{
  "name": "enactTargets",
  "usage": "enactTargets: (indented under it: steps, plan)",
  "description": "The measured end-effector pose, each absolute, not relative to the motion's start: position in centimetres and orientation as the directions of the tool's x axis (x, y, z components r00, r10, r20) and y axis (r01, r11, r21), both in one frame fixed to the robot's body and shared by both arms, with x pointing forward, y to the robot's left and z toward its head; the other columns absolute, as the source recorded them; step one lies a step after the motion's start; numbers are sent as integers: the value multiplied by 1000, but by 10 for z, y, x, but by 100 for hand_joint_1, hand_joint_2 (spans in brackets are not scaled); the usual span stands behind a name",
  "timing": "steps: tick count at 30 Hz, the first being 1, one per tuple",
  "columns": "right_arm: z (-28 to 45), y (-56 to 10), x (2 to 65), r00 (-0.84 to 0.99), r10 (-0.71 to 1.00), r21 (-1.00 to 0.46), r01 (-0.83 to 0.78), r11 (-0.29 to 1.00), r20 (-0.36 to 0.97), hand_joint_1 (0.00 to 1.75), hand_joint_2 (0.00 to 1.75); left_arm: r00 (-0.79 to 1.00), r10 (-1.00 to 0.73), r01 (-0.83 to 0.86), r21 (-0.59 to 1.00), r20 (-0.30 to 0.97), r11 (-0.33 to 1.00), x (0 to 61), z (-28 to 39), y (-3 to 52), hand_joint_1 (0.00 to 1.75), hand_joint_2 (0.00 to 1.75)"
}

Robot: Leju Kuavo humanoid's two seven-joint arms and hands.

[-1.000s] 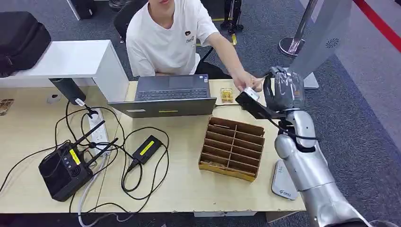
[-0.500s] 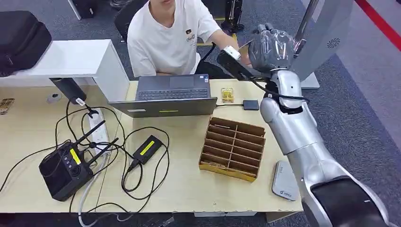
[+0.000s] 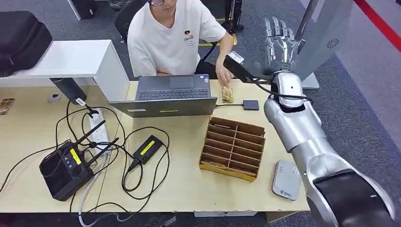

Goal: Pass the card to the sensor for recognition and then transmit it.

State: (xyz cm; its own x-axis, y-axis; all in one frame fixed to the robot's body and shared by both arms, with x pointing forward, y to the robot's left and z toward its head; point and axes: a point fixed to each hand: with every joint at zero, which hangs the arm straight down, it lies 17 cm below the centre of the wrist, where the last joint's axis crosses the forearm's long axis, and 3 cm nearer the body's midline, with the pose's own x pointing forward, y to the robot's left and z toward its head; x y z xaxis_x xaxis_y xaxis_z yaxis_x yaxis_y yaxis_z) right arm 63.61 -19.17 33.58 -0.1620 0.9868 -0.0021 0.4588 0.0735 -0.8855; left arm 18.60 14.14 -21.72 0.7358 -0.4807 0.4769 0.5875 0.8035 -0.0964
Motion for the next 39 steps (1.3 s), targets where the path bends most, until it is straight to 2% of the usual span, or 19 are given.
enactTargets:
  steps: [3, 6, 12, 19, 24, 29, 39]
  plan:
    - [319, -239, 646, -52, 998, -906, 424, -18, -44, 0, 175, 740, -477, 585, -102, 475, 805, 185, -217, 143, 0, 175]
    - [292, -319, 651, 119, 988, -928, 348, -131, -95, 0, 175, 749, -466, 576, -116, 470, 809, 184, -218, 145, 0, 175]
    - [260, -417, 639, 300, 938, -944, 223, -244, -172, 0, 175, 760, -458, 563, -114, 461, 819, 184, -220, 154, 0, 175]
    - [210, -598, 566, 593, 727, -924, -83, -374, -347, 0, 175, 802, -446, 529, -125, 399, 840, 156, -232, 184, 0, 175]
    - [175, -695, 489, 689, 561, -885, -295, -361, -458, 0, 175, 820, -432, 506, -123, 375, 854, 147, -234, 204, 0, 175]
    - [144, -760, 411, 726, 442, -850, -433, -302, -527, 0, 175, 834, -412, 483, -123, 366, 867, 141, -233, 218, 0, 175]
    - [76, -806, 291, 720, 335, -790, -590, -167, -608, 0, 175, 843, -392, 464, -129, 367, 877, 137, -228, 233, 0, 175]
